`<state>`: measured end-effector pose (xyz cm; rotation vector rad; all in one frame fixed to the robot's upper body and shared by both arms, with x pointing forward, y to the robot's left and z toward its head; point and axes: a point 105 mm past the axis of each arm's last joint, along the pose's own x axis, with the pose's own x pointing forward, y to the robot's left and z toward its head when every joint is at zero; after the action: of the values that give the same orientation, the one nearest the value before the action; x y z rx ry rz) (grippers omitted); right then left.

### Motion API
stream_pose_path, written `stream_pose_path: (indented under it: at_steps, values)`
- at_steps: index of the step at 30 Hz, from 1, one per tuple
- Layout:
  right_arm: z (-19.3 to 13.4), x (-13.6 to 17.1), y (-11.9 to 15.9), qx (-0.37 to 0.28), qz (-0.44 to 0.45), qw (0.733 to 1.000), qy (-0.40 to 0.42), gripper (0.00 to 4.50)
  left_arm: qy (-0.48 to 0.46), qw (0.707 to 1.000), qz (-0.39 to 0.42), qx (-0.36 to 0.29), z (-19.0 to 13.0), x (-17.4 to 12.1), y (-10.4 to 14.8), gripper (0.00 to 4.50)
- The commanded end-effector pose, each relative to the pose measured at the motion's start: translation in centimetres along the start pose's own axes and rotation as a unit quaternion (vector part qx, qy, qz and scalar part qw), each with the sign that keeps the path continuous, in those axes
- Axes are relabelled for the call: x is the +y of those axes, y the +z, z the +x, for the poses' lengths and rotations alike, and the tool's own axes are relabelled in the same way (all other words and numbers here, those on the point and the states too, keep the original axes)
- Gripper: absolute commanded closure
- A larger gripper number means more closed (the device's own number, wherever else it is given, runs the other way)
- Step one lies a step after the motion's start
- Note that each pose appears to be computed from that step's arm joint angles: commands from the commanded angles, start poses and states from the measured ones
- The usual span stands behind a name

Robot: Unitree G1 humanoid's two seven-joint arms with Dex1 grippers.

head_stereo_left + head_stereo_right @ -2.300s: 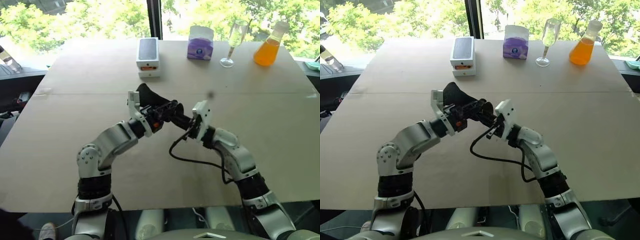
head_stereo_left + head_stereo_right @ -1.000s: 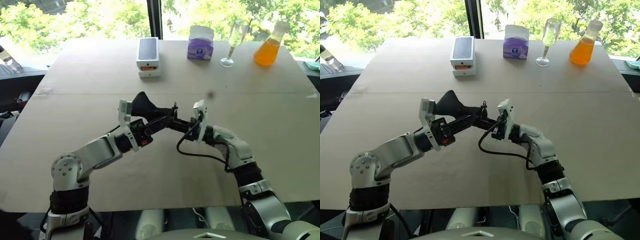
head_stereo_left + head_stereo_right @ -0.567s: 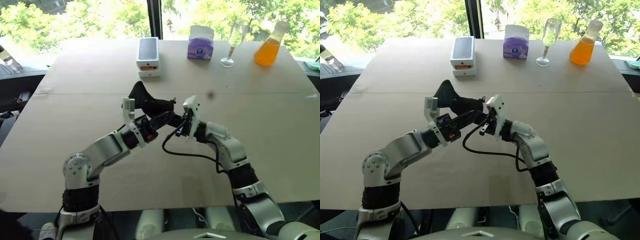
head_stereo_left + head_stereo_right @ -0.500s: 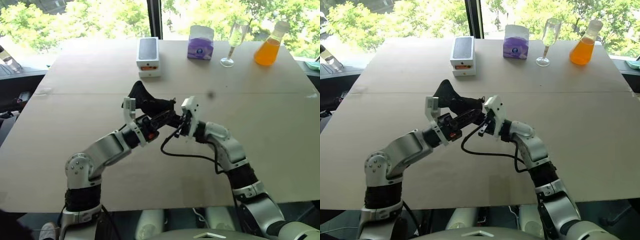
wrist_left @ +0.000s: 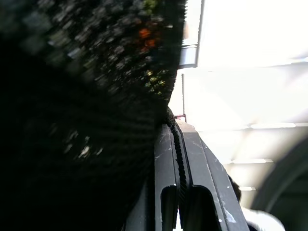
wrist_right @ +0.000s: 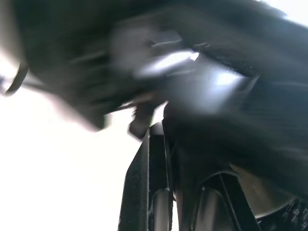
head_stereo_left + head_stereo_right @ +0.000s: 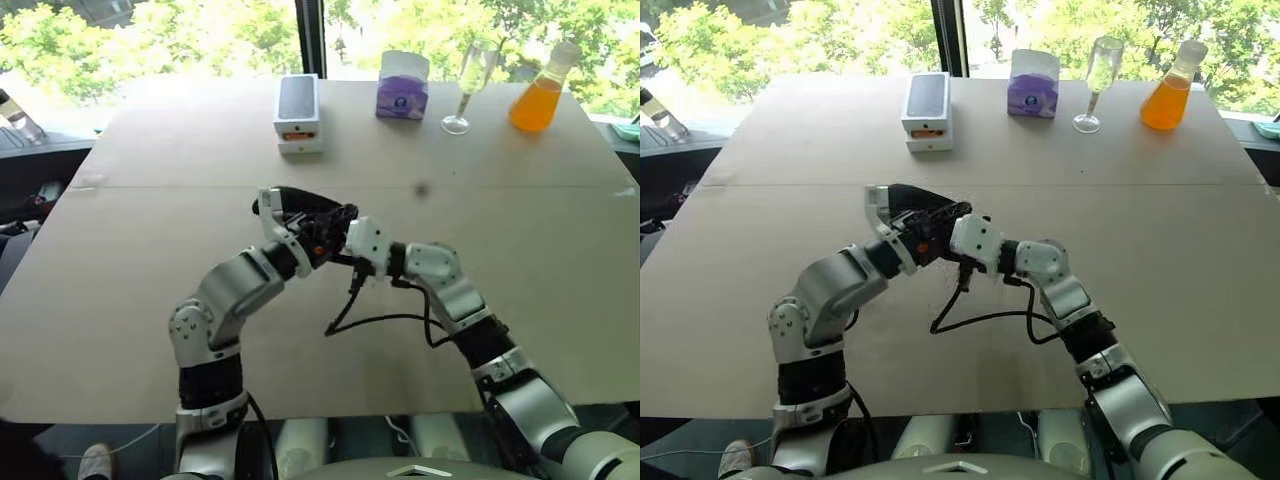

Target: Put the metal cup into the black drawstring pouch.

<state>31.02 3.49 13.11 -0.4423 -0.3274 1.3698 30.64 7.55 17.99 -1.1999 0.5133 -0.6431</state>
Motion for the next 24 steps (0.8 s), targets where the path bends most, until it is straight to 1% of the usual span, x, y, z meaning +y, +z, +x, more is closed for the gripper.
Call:
stream_pose_path:
  at_steps: [1, 4, 5, 6, 9, 11, 12, 14, 15, 17, 20, 21, 22, 24]
  values:
    - [1.9, 2.3, 0.8, -0.007, -0.045, 0.996, 0.072, 4.40, -0.014, 0.999, 0.029, 0.032, 0.7, -1.6, -1.1, 4.50]
    - [1.4, 0.9, 0.4, -0.008, 0.002, 1.000, 0.027, 4.40, 0.037, 0.990, 0.111, 0.074, -0.8, 0.3, -1.5, 4.50]
    - [1.1, 0.8, -0.1, 0.007, -0.006, 1.000, 0.026, 4.40, 0.056, 0.981, 0.161, 0.093, -1.2, 1.0, -1.9, 4.50]
    - [0.7, 0.6, -0.7, 0.024, -0.007, 0.999, 0.020, 4.40, 0.068, 0.973, 0.194, 0.104, -1.6, 1.5, -2.1, 4.50]
    - [0.1, 0.2, -1.4, 0.042, 0.001, 0.999, 0.015, 4.40, 0.076, 0.965, 0.234, 0.092, -1.8, 1.9, -1.5, 4.50]
    - [-0.3, -0.1, -1.7, 0.053, 0.002, 0.999, 0.008, 3.79, 0.087, 0.956, 0.267, 0.089, -2.0, 2.5, -1.1, 4.50]
    - [-0.4, -0.2, -1.8, 0.057, 0.004, 0.998, 0.007, 3.58, 0.090, 0.952, 0.279, 0.089, -2.1, 2.7, -1.1, 4.50]
    - [-0.7, -0.4, -2.0, 0.065, 0.002, 0.998, 0.000, 2.65, 0.093, 0.947, 0.294, 0.090, -2.1, 3.1, -1.1, 4.50]
    - [-0.8, -0.6, -2.1, 0.067, 0.003, 0.998, -0.005, 2.08, 0.091, 0.945, 0.301, 0.089, -2.1, 3.2, -1.1, 4.50]
    - [-0.8, -0.8, -2.2, 0.067, 0.016, 0.997, -0.015, 1.22, 0.088, 0.942, 0.312, 0.090, -2.1, 3.2, -1.2, 4.50]
    - [-1.0, -1.0, -2.1, 0.066, 0.032, 0.997, -0.020, 1.22, 0.087, 0.935, 0.333, 0.084, -2.1, 3.4, -0.9, 4.50]
    - [-1.1, -1.0, -2.1, 0.065, 0.037, 0.997, -0.022, 1.76, 0.088, 0.935, 0.334, 0.081, -2.1, 3.5, -0.8, 4.50]
    - [-1.3, -1.0, -2.0, 0.065, 0.039, 0.997, -0.022, 2.14, 0.088, 0.934, 0.339, 0.078, -2.1, 3.5, -0.6, 4.50]
    - [-1.5, -1.1, -2.0, 0.067, 0.039, 0.997, -0.025, 3.09, 0.083, 0.932, 0.344, 0.074, -2.2, 3.4, -0.4, 4.50]
